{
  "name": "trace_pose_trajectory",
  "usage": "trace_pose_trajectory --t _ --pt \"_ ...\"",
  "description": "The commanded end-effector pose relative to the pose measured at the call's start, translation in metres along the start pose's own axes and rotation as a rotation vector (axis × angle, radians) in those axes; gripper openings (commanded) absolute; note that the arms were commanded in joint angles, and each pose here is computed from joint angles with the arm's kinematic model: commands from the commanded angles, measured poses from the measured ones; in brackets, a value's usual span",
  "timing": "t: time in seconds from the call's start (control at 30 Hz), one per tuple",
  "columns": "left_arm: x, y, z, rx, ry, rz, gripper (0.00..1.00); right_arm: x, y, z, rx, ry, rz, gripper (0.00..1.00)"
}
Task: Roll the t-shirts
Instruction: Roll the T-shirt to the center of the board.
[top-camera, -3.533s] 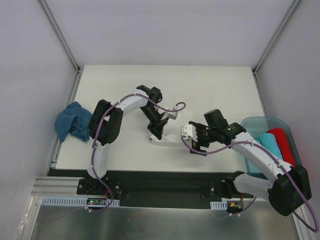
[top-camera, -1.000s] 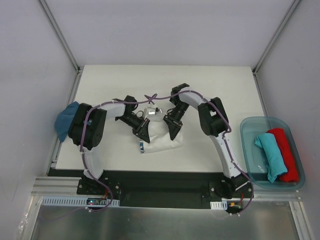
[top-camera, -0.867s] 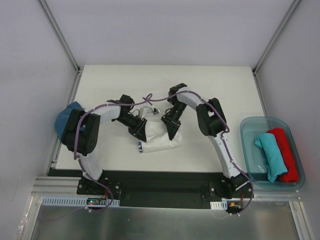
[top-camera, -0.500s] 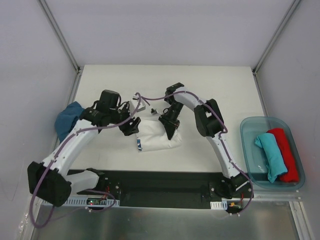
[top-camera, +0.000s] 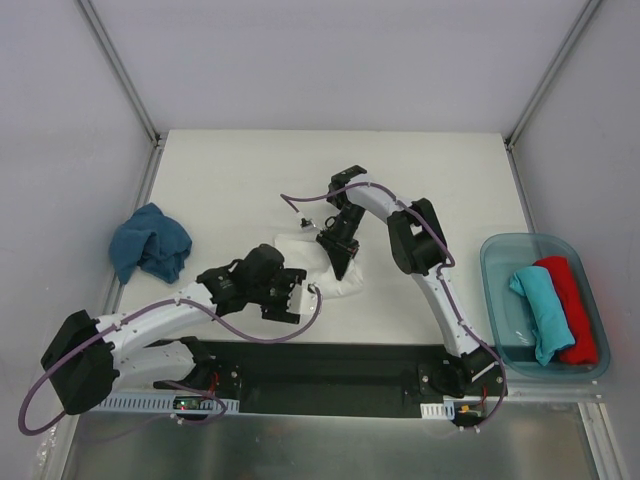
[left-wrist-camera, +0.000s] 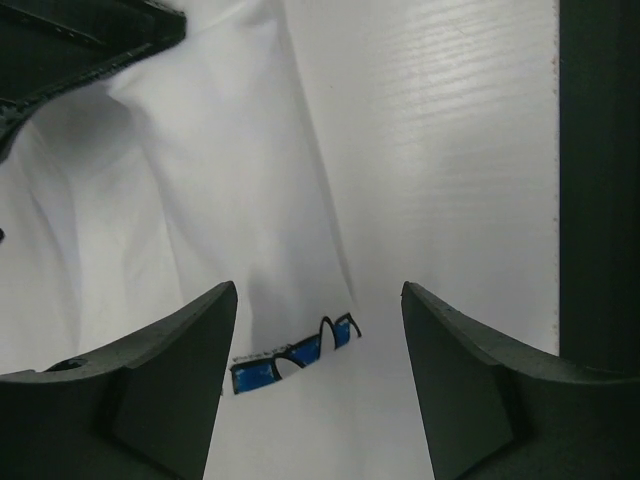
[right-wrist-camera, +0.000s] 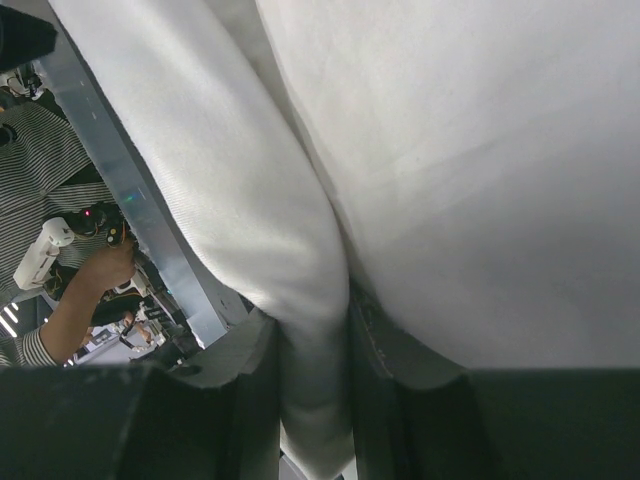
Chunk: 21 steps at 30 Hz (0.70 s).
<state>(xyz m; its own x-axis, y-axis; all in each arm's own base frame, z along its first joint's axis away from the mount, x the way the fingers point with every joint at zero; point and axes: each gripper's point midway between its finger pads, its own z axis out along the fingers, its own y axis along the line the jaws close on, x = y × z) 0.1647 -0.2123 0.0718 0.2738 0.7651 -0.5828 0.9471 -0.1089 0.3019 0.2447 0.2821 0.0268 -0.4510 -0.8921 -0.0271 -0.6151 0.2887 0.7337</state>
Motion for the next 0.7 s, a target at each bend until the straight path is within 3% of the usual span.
trace_pose_trajectory --t 0.0,0.33,0.67 --pt "-0.019 0.030 0.012 -0.097 -0.050 0.090 0.66 0.092 -0.044 0.013 0.083 0.493 0.100 0.13" --pt "0.012 0.007 0.035 -0.001 0.028 0.102 0.66 0.090 -0.043 0.013 0.074 0.476 0.108 0.11" --pt "0.051 -0.011 0.055 0.152 0.205 0.097 0.54 0.088 -0.042 0.012 0.069 0.457 0.114 0.11"
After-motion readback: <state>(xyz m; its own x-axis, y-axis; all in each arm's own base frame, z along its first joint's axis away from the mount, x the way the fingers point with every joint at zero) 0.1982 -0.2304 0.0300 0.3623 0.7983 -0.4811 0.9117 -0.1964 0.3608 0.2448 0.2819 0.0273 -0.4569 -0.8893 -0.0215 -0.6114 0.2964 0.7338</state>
